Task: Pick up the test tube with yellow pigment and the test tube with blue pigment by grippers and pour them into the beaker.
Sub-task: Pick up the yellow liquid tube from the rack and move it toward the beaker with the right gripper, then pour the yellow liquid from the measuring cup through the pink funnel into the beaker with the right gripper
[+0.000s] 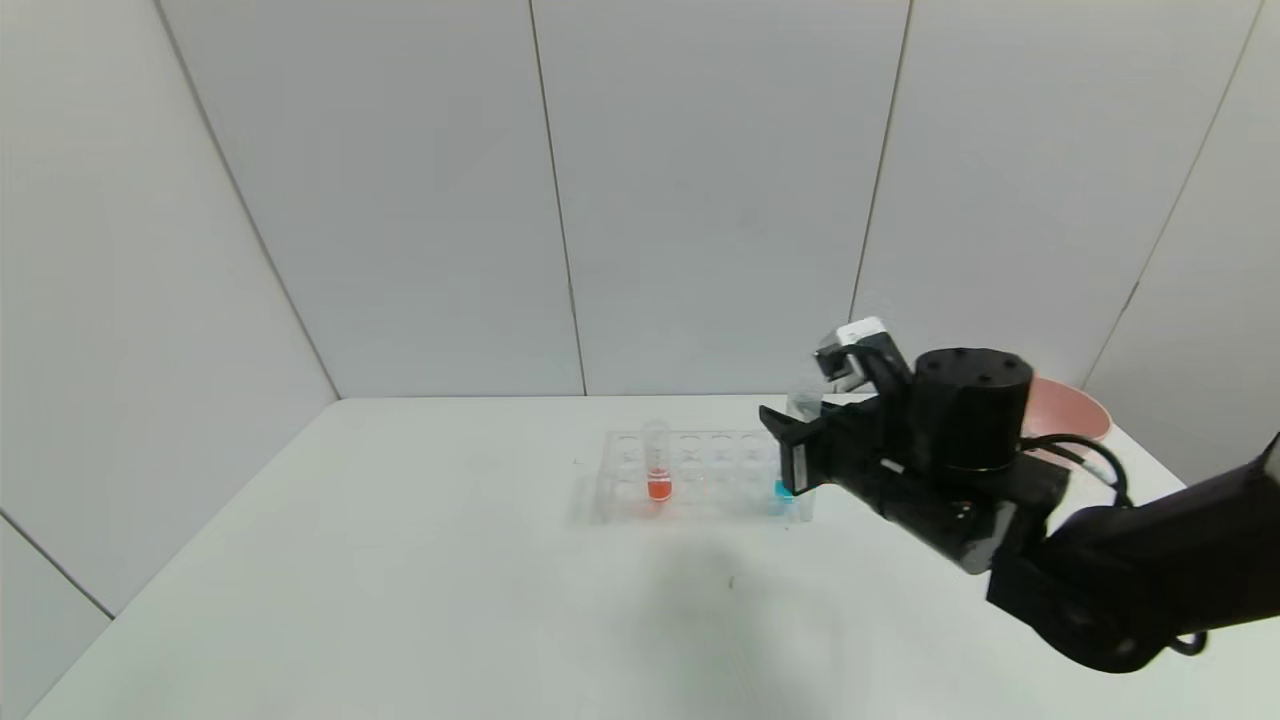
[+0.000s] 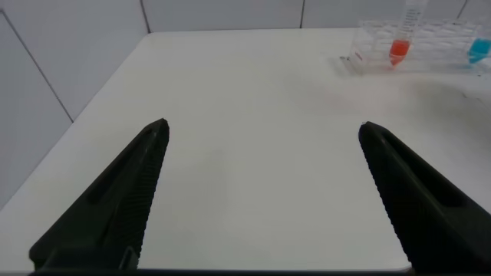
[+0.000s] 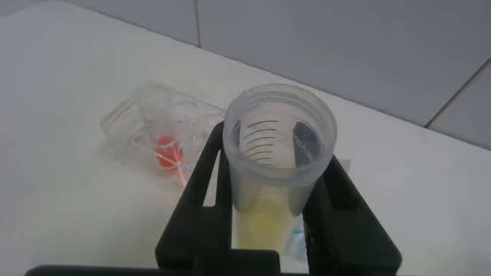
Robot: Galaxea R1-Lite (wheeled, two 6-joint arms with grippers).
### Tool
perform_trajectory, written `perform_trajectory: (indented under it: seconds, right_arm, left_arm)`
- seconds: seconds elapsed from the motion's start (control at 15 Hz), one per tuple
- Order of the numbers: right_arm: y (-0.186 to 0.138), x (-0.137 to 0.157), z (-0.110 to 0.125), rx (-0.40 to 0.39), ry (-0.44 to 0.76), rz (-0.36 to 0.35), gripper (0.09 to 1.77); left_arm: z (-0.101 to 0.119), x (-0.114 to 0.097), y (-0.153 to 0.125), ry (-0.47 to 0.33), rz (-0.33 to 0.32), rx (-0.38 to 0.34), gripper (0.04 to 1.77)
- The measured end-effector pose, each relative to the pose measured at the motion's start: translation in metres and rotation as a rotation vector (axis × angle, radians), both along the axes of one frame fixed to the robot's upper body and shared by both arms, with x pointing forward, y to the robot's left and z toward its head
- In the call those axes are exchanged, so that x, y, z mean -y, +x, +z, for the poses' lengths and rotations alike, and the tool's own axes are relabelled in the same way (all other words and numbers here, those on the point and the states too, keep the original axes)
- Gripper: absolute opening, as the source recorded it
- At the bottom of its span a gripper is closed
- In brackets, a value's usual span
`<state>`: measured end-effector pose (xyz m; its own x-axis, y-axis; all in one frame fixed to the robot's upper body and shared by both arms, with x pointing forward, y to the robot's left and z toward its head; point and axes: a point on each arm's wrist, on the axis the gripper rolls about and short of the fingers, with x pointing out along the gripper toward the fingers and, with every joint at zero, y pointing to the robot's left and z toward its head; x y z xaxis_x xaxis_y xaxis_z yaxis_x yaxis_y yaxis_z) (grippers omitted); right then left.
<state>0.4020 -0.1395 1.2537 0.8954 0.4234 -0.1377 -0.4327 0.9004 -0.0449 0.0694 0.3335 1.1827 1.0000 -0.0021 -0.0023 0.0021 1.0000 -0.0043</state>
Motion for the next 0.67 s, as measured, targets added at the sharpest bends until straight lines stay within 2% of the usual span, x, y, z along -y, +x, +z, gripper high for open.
perform_trajectory:
  seconds: [0.27,0.53,0.67]
  right_arm:
    - [-0.002,0.087,0.013,-0.008,-0.010,0.082,0.58]
    - [-0.007,0.176,0.018,-0.090,-0.029,0.156,0.58]
    - [-0.012,0.217,0.026,-0.065,-0.053,0.211,0.58]
  left_arm:
    - [0.000,0.000,0.000,0.000,0.000,0.000,1.76]
    - [0.000,0.000,0.000,0.000,0.000,0.000,1.76]
    - [0.000,0.000,0.000,0.000,0.000,0.000,1.76]
